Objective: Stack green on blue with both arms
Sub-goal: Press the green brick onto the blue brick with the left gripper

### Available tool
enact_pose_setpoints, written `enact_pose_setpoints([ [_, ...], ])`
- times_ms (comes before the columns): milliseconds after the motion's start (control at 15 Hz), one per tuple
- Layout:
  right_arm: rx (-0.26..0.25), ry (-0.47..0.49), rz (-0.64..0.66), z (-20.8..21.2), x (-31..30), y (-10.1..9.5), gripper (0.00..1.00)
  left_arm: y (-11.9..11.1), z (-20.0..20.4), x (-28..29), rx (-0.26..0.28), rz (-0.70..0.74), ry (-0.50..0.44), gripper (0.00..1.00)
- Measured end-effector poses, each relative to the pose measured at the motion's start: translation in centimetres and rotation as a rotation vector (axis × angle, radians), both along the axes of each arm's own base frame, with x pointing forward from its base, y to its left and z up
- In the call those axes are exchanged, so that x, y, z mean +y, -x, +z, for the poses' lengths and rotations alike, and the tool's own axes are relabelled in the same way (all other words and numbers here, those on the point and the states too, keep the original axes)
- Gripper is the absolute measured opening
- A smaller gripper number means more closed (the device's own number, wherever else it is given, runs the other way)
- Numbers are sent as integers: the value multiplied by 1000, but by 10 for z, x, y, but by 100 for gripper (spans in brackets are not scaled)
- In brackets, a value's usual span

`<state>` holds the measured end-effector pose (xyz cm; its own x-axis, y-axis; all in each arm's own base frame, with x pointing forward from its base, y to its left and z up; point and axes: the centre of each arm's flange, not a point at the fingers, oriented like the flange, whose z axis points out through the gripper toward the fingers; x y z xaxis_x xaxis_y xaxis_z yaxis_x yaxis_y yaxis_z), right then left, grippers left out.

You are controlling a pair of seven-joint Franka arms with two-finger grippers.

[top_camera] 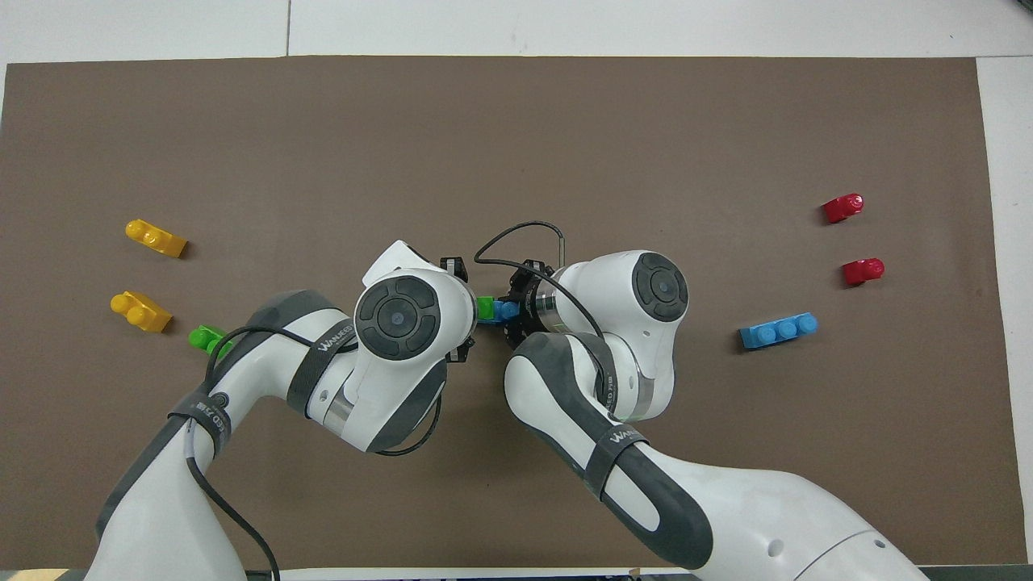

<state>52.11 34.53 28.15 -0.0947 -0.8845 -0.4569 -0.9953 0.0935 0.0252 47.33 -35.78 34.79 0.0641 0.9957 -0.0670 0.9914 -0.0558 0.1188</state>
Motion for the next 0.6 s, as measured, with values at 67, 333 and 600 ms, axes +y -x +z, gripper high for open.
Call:
enact_pose_setpoints([
  [67, -2, 1, 3, 0, 0, 0, 34, -1, -5, -2, 2, -7, -8, 34],
  [333, -7, 3, 5, 0, 0, 1, 34, -2, -13, -3, 10, -12, -18, 34],
  [600, -7, 3, 5, 0, 0, 1, 34, -2, -14, -3, 11, -12, -19, 34],
])
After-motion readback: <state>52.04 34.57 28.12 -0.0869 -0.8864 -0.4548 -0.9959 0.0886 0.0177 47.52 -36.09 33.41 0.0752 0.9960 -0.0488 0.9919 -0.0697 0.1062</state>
